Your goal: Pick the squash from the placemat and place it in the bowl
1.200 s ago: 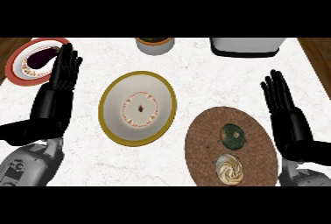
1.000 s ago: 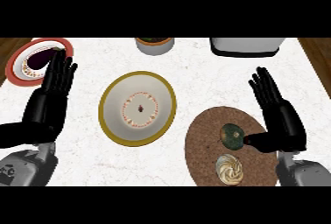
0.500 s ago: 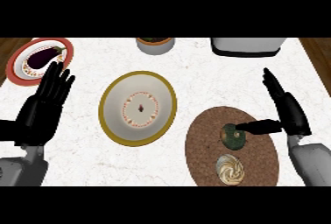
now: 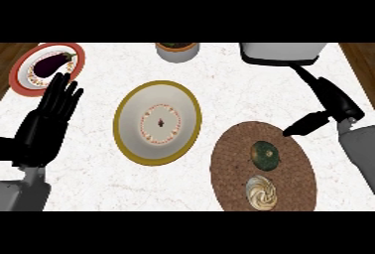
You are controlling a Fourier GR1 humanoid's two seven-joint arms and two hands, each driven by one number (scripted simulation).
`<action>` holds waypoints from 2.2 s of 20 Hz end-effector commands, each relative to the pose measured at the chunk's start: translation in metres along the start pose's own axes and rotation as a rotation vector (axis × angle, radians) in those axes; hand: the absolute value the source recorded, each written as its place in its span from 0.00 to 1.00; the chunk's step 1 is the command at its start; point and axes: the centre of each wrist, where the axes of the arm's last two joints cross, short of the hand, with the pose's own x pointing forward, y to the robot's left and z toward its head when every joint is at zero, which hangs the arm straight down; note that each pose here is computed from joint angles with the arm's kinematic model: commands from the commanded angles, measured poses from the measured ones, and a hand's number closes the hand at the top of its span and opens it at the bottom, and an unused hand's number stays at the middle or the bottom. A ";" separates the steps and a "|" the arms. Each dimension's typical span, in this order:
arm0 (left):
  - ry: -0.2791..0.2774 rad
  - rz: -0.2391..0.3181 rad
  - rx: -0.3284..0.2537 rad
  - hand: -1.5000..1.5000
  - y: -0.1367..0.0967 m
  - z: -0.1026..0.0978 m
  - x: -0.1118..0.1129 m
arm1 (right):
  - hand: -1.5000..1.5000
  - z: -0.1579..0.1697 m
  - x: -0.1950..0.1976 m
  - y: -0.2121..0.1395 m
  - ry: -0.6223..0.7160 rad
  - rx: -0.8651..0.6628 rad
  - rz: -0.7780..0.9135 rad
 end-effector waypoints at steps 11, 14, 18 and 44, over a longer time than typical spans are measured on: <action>0.017 0.015 0.004 0.50 0.014 0.015 -0.015 | 0.00 -0.044 0.111 -0.008 0.247 0.682 0.401; 0.005 0.021 0.019 0.50 0.000 0.001 0.000 | 0.00 -0.026 0.108 -0.002 0.262 0.640 0.386; 0.010 0.008 0.028 0.50 0.011 0.009 -0.002 | 0.00 -0.029 0.130 -0.009 0.254 0.661 0.334; 0.001 -0.009 0.022 0.50 0.016 0.018 -0.006 | 0.00 0.013 0.034 0.085 0.204 0.563 0.365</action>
